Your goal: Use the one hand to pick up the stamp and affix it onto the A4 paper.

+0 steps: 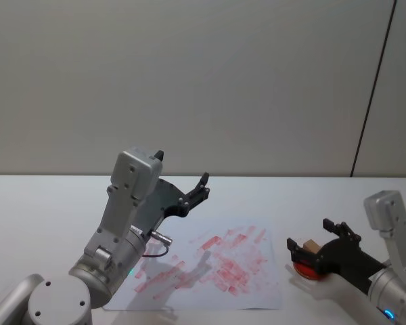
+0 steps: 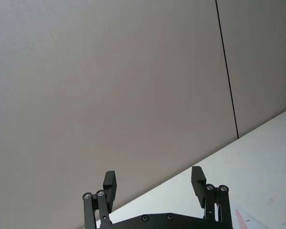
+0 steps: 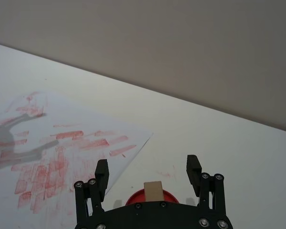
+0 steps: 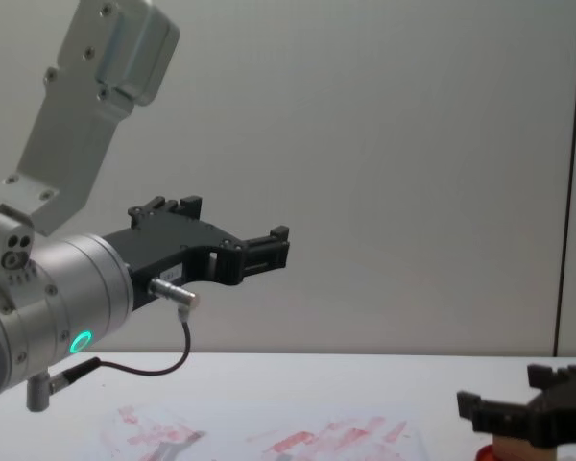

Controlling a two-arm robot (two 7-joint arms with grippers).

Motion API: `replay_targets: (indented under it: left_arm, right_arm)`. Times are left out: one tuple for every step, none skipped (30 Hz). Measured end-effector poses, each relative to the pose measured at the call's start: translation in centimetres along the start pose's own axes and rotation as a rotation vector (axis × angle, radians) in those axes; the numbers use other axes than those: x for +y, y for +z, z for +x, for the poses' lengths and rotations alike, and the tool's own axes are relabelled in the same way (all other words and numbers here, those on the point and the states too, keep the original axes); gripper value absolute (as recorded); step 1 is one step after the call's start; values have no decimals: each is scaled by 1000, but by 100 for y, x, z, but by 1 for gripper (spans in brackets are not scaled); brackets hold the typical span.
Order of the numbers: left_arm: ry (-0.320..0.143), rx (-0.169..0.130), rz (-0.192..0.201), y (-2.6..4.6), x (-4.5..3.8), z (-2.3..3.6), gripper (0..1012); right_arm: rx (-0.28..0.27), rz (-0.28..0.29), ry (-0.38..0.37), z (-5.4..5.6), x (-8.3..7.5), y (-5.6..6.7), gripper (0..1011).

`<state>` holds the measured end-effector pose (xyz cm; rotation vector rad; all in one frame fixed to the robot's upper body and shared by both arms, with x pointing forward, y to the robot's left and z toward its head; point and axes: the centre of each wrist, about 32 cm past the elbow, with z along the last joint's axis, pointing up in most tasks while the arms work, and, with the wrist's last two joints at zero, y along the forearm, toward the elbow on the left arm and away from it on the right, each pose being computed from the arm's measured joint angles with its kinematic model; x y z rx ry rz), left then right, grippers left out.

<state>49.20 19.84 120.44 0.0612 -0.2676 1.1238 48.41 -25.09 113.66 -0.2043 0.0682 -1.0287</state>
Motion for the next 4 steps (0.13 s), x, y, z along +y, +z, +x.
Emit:
replay_targets:
  left_arm:
    - [0,0,0,0,0,0,1002]
    - [0,0,0,0,0,0,1002]
    - [0,0,0,0,0,0,1002]
    - [0,0,0,0,0,0,1002]
  right_arm:
    - [2,5,0,-4,-1,11,994]
    - [5,14,-1,-11,-2,29,1001]
    - [8,22,-2,-17,-3,46,1001]
    - [8,22,-2,-17,-3,46,1001]
